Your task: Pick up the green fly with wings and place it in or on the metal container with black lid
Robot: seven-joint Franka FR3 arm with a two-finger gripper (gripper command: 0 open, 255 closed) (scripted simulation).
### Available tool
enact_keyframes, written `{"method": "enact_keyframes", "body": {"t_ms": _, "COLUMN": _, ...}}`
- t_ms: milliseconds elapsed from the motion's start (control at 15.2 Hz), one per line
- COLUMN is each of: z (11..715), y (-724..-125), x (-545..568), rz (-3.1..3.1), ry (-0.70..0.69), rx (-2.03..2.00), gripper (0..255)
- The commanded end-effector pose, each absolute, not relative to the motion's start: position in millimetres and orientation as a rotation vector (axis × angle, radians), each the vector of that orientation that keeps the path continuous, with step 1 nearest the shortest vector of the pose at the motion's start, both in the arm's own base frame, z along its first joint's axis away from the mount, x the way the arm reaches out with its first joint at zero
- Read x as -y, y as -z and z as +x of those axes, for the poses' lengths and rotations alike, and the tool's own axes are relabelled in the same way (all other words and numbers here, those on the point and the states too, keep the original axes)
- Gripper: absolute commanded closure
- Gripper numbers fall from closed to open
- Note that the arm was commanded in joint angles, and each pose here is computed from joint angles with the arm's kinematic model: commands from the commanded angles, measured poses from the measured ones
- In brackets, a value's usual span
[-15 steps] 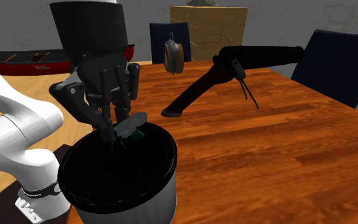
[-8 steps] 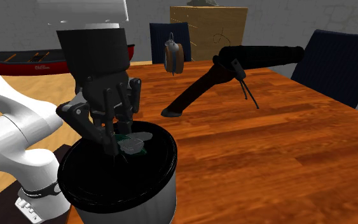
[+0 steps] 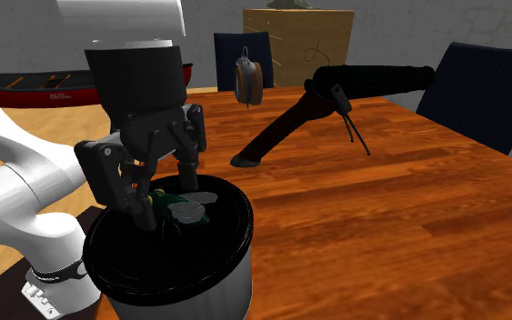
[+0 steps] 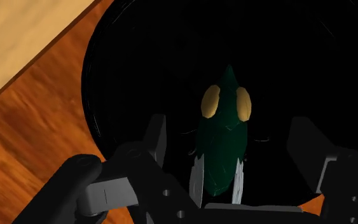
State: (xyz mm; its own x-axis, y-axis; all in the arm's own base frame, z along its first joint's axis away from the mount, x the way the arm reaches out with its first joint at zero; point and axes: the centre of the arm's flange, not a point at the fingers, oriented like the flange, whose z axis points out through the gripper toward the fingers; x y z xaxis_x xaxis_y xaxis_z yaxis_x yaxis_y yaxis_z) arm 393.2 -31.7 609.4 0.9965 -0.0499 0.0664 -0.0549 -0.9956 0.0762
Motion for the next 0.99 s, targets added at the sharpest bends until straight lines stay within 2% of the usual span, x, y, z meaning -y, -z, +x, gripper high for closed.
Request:
{"method": "enact_keyframes", "body": {"t_ms": 0, "z": 393.5, "y": -607.0, "x": 30.8, "rz": 3.062, "ry": -0.09, "rx": 0.078, "gripper": 0}}
{"method": "enact_keyframes", "body": {"t_ms": 198, "z": 394.8, "y": -607.2, "x": 31.8, "rz": 3.062, "ry": -0.09, "rx": 0.078, "gripper": 0}}
{"method": "enact_keyframes", "body": {"t_ms": 462, "z": 392.0, "y": -656.9, "x": 27.9, "rz": 3.062, "ry": -0.09, "rx": 0.078, "gripper": 0}}
{"method": "enact_keyframes", "body": {"t_ms": 924, "z": 392.0, "y": -656.9, "x": 27.9, "rz": 3.062, "ry": -0.09, "rx": 0.078, "gripper": 0}}
